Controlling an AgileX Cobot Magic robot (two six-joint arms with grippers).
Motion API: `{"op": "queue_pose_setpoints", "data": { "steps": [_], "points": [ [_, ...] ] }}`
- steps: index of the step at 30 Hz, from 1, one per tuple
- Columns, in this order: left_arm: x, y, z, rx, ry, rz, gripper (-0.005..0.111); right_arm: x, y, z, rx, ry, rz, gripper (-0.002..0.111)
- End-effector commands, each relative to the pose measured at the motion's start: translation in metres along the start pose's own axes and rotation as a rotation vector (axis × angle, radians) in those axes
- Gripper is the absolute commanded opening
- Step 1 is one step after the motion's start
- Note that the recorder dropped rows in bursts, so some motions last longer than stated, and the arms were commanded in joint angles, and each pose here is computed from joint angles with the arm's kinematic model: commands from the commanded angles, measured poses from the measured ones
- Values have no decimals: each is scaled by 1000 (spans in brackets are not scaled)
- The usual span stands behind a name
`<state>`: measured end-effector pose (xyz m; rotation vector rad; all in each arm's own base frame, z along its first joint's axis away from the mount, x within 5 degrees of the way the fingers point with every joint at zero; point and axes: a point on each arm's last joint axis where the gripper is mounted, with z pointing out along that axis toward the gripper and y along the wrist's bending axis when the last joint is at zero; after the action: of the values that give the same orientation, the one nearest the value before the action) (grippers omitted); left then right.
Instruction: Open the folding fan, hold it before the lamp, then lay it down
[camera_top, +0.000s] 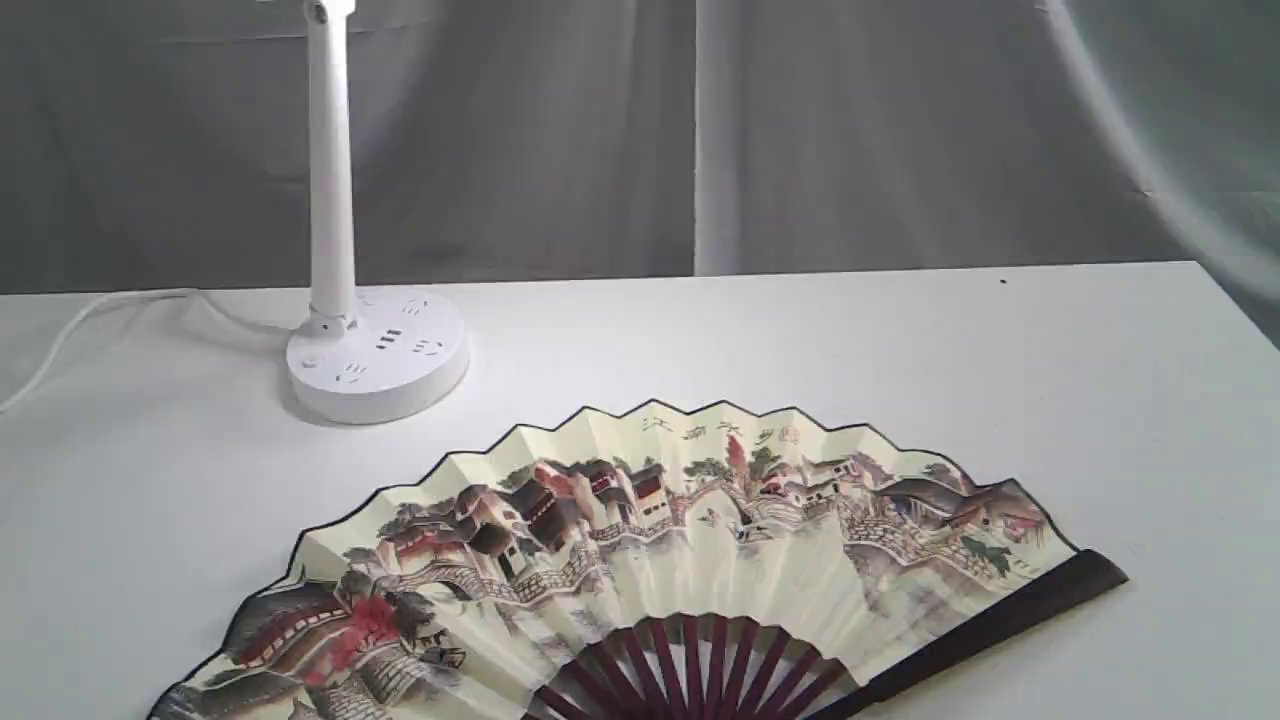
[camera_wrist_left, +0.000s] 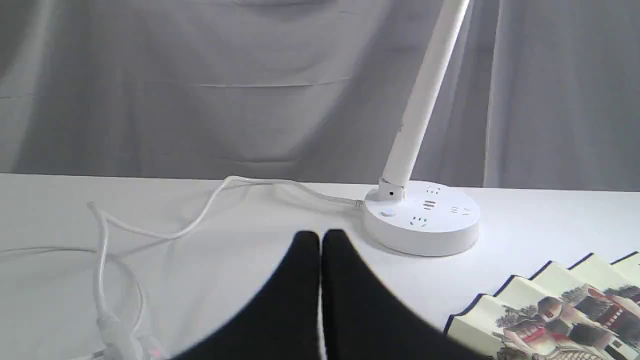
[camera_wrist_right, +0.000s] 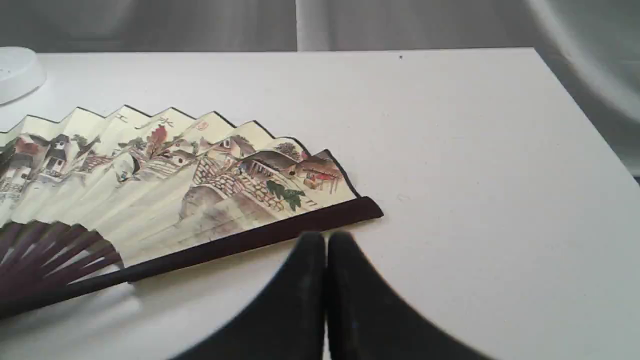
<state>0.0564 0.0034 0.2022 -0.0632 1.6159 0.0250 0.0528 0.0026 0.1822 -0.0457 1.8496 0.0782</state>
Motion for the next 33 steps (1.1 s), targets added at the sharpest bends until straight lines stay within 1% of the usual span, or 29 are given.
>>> {"op": "queue_pose_setpoints", "data": {
  "steps": [1, 3, 6, 8, 33],
  "points": [
    [1, 0, 0, -2, 2, 3, 0, -2, 2, 1, -24, -44, 38, 0],
    [1, 0, 0, -2, 2, 3, 0, -1, 3, 1, -40, -32, 85, 0],
    [1, 0, 0, -2, 2, 3, 0, -1, 7, 0, -86, -27, 213, 0],
    [1, 0, 0, -2, 2, 3, 0, -2, 8, 0, -99, -28, 249, 0],
    [1, 0, 0, -2, 2, 3, 0, -2, 8, 0, -98, -26, 245, 0]
  ]
}}
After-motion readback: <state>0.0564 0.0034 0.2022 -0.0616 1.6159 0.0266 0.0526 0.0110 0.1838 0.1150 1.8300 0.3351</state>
